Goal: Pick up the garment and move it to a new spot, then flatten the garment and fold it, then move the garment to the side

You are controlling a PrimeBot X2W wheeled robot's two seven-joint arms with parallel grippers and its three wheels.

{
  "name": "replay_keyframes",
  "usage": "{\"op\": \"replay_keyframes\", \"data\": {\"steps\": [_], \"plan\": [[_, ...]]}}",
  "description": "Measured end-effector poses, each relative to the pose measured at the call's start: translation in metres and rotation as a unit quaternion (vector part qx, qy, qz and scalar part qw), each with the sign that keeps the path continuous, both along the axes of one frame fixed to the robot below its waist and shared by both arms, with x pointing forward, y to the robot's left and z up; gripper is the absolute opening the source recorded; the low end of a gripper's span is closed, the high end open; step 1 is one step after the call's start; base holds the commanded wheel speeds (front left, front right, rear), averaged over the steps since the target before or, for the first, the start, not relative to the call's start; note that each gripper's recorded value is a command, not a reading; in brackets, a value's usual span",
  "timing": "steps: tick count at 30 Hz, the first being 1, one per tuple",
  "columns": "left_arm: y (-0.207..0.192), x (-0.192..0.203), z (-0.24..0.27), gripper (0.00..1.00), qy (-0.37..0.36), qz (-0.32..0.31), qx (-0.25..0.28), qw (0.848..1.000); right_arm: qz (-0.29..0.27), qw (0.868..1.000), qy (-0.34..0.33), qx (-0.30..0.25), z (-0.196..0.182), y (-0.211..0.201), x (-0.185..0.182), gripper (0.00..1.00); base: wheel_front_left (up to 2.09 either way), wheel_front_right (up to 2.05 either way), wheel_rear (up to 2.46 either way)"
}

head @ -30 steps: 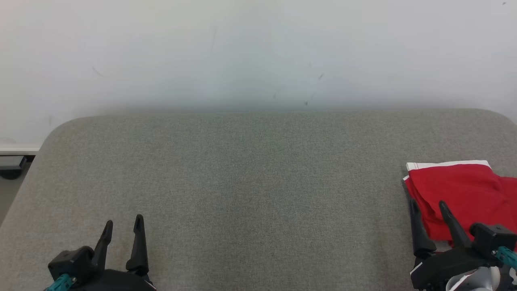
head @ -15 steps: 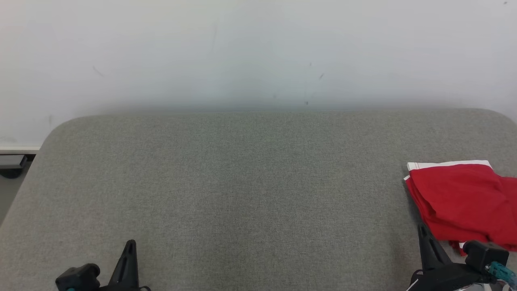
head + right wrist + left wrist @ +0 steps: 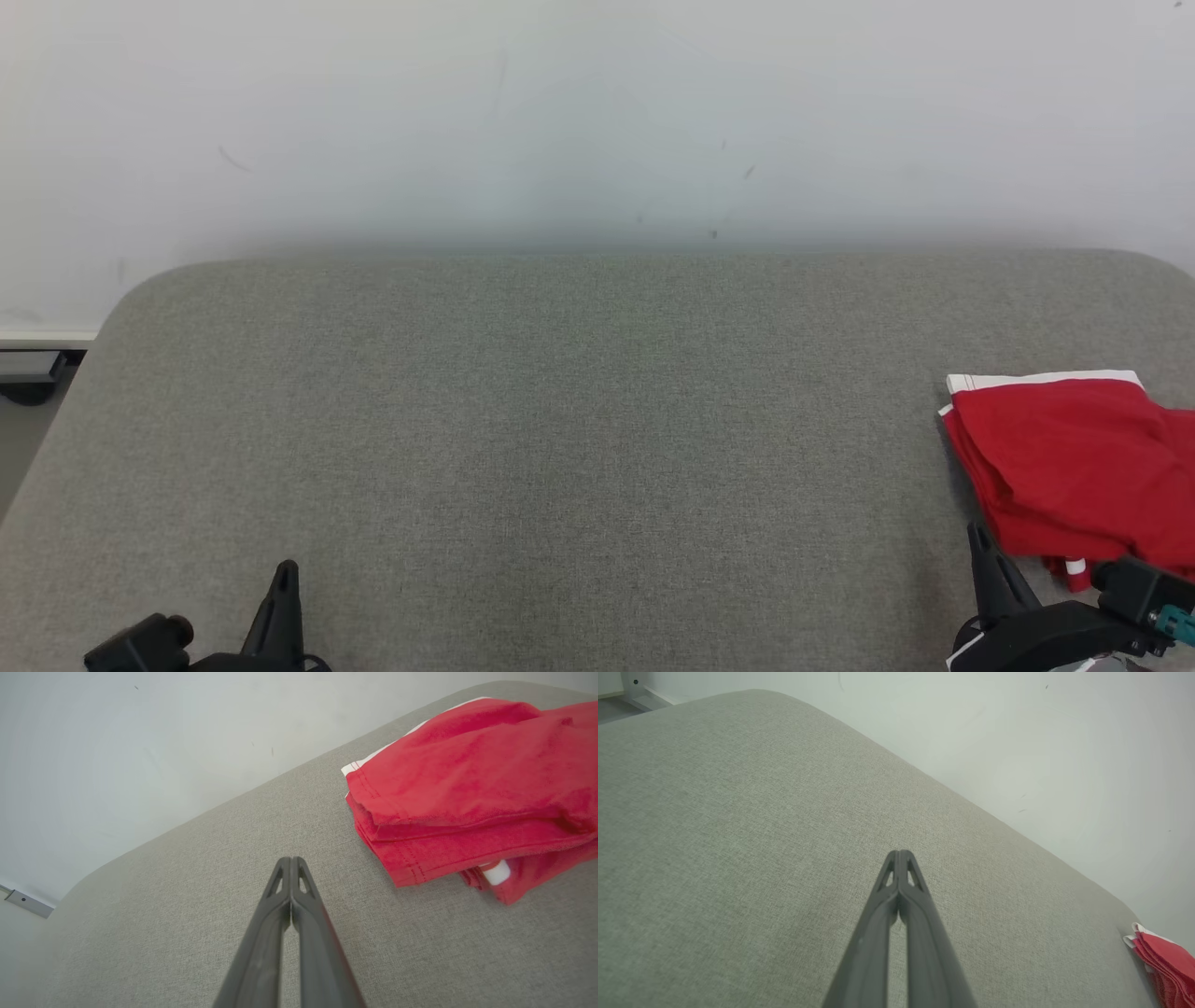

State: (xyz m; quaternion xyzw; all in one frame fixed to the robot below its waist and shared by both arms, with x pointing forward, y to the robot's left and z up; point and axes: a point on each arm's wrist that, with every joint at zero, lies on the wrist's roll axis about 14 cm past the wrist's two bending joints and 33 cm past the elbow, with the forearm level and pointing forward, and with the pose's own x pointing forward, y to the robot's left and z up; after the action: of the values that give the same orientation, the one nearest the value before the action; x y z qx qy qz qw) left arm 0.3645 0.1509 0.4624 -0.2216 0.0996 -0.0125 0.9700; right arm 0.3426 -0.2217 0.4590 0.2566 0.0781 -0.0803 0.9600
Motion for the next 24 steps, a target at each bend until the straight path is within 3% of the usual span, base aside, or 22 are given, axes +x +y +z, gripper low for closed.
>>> {"op": "replay_keyframes", "data": {"steps": [24], "plan": [[0.009, 0.002, -0.005, 0.00, 0.029, 0.036, -0.165, 0.985, -0.014, 0.988, -0.012, 0.154, 0.003, 0.005, 0.012, 0.00, 0.00, 0.00, 0.00]]}}
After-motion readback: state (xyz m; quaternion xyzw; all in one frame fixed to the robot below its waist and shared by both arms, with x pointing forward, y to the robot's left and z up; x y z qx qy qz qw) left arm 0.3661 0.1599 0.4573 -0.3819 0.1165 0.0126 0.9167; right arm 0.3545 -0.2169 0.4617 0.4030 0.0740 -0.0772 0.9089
